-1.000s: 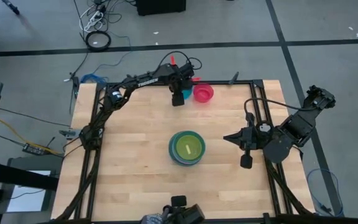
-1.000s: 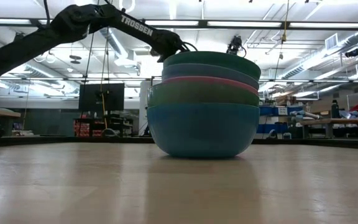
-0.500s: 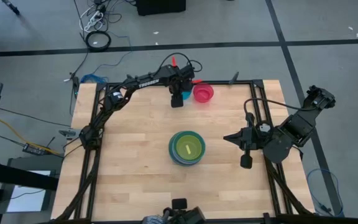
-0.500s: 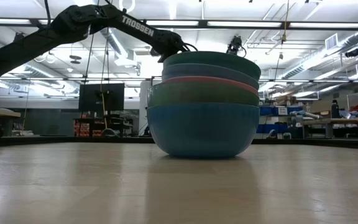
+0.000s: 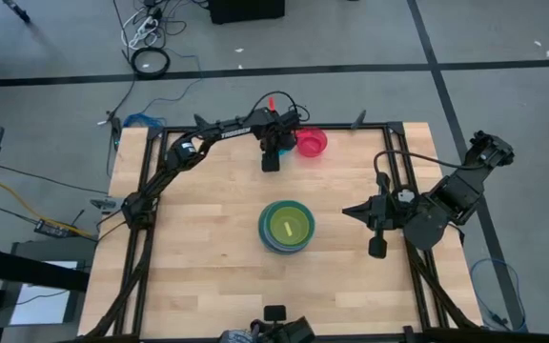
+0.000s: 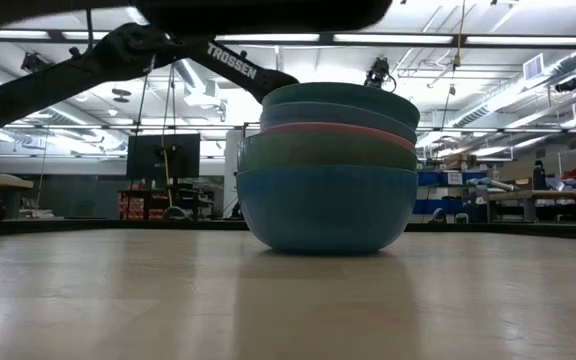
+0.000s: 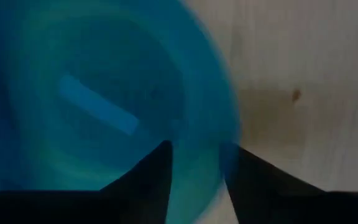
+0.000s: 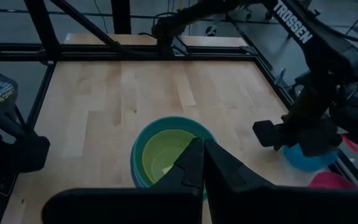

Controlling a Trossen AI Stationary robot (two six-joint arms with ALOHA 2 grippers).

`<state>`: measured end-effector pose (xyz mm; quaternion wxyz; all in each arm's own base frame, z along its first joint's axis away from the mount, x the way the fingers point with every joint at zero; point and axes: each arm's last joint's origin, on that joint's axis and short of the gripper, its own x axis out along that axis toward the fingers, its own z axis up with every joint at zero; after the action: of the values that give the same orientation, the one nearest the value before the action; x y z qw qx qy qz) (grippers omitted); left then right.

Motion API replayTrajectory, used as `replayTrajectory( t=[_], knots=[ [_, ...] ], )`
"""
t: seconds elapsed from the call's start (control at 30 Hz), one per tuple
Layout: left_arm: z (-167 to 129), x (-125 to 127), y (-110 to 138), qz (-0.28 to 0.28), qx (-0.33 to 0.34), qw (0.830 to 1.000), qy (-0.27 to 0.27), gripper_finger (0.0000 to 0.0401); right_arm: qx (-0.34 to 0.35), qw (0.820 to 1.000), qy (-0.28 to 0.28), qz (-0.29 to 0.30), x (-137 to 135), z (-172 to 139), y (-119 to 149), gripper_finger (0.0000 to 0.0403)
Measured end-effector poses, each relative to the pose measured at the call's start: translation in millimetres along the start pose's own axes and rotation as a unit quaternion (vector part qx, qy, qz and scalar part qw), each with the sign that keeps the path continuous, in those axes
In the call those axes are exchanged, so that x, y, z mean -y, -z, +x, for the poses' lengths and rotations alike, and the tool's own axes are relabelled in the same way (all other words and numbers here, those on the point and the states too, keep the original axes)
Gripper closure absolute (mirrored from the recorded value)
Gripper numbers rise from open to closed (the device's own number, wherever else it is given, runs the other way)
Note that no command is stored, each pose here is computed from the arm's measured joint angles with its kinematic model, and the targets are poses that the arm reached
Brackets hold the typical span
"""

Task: Nest bowls inside each other
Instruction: Stack the transparent blue bowl on the transparent yellow bowl

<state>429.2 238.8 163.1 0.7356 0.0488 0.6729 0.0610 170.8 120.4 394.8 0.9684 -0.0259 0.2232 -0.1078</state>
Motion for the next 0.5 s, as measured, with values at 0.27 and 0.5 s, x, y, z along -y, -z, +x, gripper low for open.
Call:
replayTrajectory(
  t=[0.27, 0.5],
  knots=[
    [-1.0, -0.1, 3.0, 0.024, -0.027, 0.999, -0.021, 0.0393, 0.001, 1.000, -0.001, 0.002, -0.2, 0.0, -0.3, 0.0403],
    [-40.0, 18.6, -4.6, 0.046, -0.046, 0.998, -0.015, 0.0397, 0.003, 1.000, 0.001, 0.003, -0.1, 0.0, -0.6, 0.0403]
  ],
)
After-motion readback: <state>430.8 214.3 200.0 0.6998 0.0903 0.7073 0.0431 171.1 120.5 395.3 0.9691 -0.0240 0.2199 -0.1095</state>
